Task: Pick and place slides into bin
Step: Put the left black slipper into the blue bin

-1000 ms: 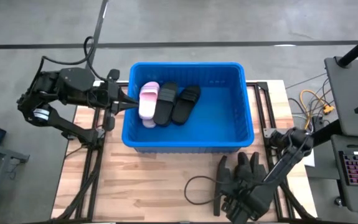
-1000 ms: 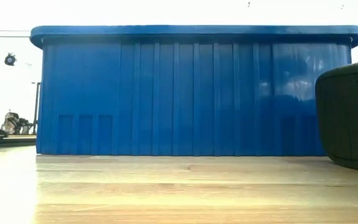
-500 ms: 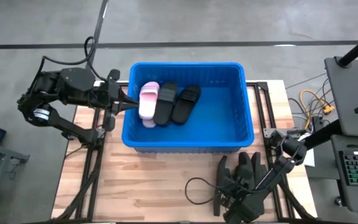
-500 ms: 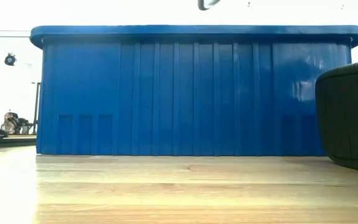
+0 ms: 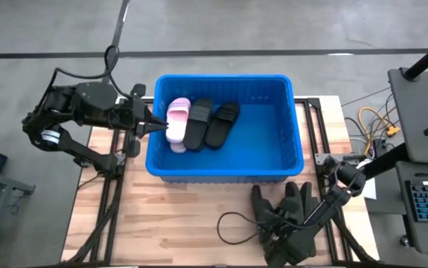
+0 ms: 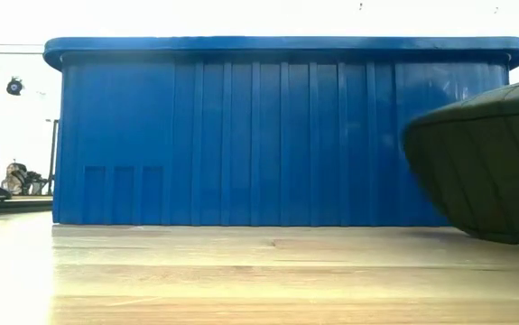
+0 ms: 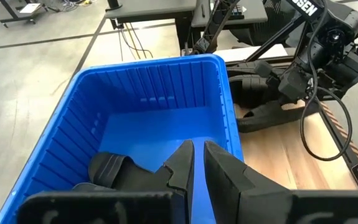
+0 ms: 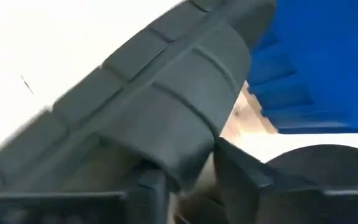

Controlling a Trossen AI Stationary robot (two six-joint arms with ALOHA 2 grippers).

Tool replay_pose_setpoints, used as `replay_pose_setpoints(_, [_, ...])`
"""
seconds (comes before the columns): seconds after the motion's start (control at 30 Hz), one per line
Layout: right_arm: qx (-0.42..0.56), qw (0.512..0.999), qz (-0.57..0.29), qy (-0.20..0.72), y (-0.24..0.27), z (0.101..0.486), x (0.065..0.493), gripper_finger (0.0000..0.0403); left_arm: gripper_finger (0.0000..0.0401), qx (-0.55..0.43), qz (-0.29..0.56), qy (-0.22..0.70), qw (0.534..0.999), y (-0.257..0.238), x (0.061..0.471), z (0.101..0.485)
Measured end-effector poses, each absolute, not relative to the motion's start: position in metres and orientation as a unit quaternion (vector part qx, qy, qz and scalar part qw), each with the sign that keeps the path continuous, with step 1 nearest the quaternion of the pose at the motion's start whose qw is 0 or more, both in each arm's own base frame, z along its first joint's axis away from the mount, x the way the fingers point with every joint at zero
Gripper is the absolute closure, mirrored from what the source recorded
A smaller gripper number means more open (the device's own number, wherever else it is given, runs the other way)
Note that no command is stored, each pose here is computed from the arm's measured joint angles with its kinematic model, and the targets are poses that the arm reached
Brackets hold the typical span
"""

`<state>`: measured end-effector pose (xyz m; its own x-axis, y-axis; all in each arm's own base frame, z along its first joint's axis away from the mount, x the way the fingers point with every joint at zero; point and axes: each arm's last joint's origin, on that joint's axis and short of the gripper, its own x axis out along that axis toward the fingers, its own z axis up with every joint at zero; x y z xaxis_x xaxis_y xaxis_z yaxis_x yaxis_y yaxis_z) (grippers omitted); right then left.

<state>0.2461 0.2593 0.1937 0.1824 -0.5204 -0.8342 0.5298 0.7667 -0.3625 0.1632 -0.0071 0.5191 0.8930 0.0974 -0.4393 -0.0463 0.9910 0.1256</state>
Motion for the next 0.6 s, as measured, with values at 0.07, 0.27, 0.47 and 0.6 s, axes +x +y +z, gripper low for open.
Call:
replay_pose_setpoints(0.07, [0.013, 0.772, -0.337, 0.538, 0.26, 0.194, 0.249, 0.0332, 0.0381, 0.056, 0.037, 0.228, 0.971, -0.007, 0.163, 0.519])
replay_pose_setpoints(0.27, [0.046, 0.784, -0.326, 0.526, 0.263, 0.203, 0.259, 0.0387, 0.0381, 0.056, 0.037, 0.228, 0.971, -0.007, 0.163, 0.519])
replay_pose_setpoints(0.47, [0.079, 0.826, -0.287, 0.479, 0.268, 0.252, 0.277, 0.0389, 0.0381, 0.056, 0.037, 0.228, 0.971, -0.007, 0.163, 0.519])
replay_pose_setpoints(0.6, [0.09, 0.87, -0.266, 0.406, 0.263, 0.301, 0.292, 0.039, 0.0381, 0.056, 0.037, 0.224, 0.972, -0.007, 0.162, 0.52])
